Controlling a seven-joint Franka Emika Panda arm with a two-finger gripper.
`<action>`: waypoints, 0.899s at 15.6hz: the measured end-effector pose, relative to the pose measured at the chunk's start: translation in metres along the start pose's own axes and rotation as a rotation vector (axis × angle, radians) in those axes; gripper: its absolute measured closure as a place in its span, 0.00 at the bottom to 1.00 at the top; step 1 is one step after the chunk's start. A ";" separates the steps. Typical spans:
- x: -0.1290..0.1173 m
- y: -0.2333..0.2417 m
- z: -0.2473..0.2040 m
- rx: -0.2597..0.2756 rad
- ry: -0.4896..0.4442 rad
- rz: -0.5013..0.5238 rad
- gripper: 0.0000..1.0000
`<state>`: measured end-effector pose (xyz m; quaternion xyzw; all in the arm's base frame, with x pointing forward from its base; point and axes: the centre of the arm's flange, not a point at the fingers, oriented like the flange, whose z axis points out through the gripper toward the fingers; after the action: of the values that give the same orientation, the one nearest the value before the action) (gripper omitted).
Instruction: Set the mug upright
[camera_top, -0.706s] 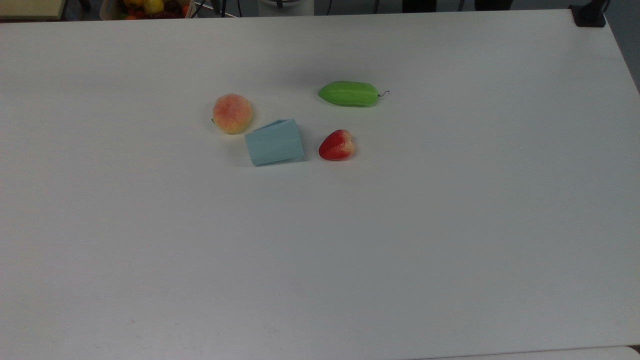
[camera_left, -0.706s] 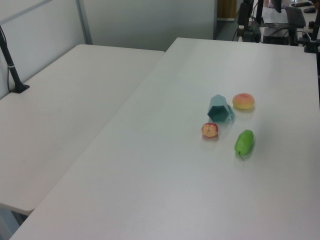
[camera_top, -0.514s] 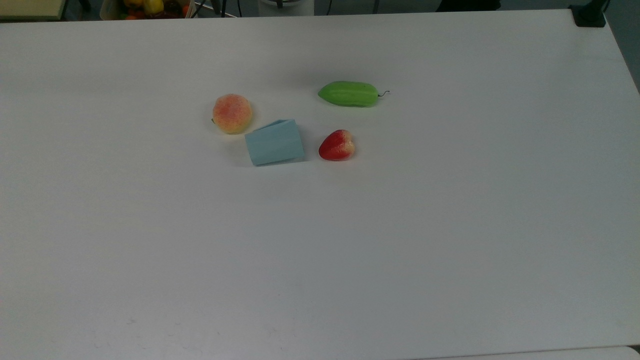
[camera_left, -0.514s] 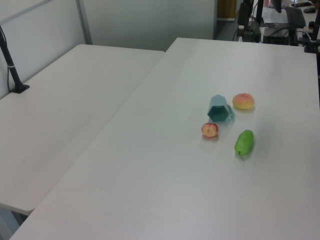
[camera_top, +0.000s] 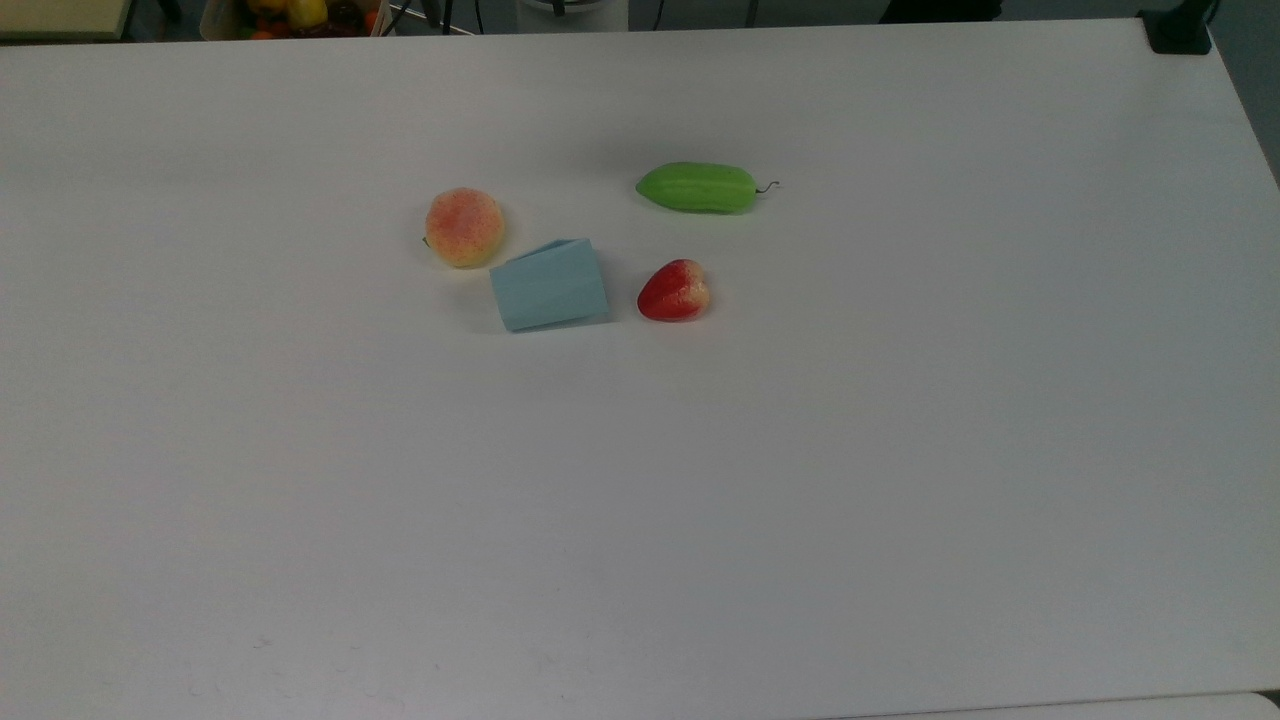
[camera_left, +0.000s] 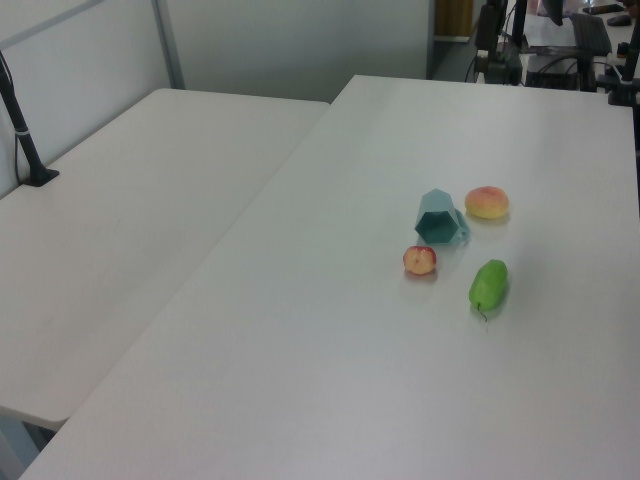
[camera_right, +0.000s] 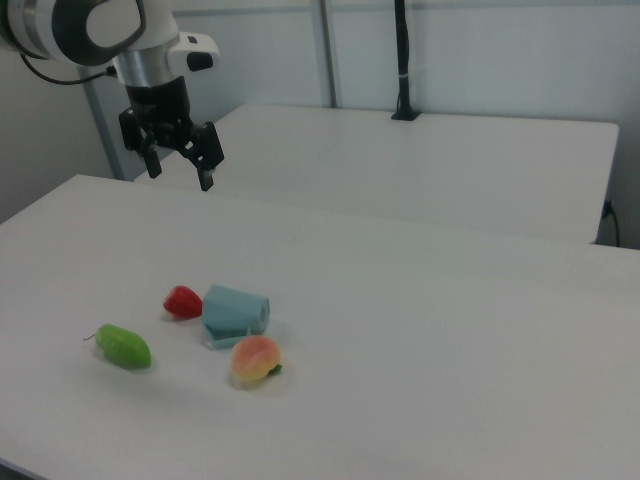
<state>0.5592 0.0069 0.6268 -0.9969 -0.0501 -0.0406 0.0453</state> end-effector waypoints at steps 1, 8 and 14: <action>0.000 0.000 0.000 0.000 -0.001 0.001 0.00; 0.000 -0.010 0.002 -0.010 -0.011 -0.025 0.00; 0.002 -0.050 0.007 -0.054 -0.019 -0.036 0.00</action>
<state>0.5567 0.0575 0.6246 -0.9970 -0.0671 -0.0332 0.0174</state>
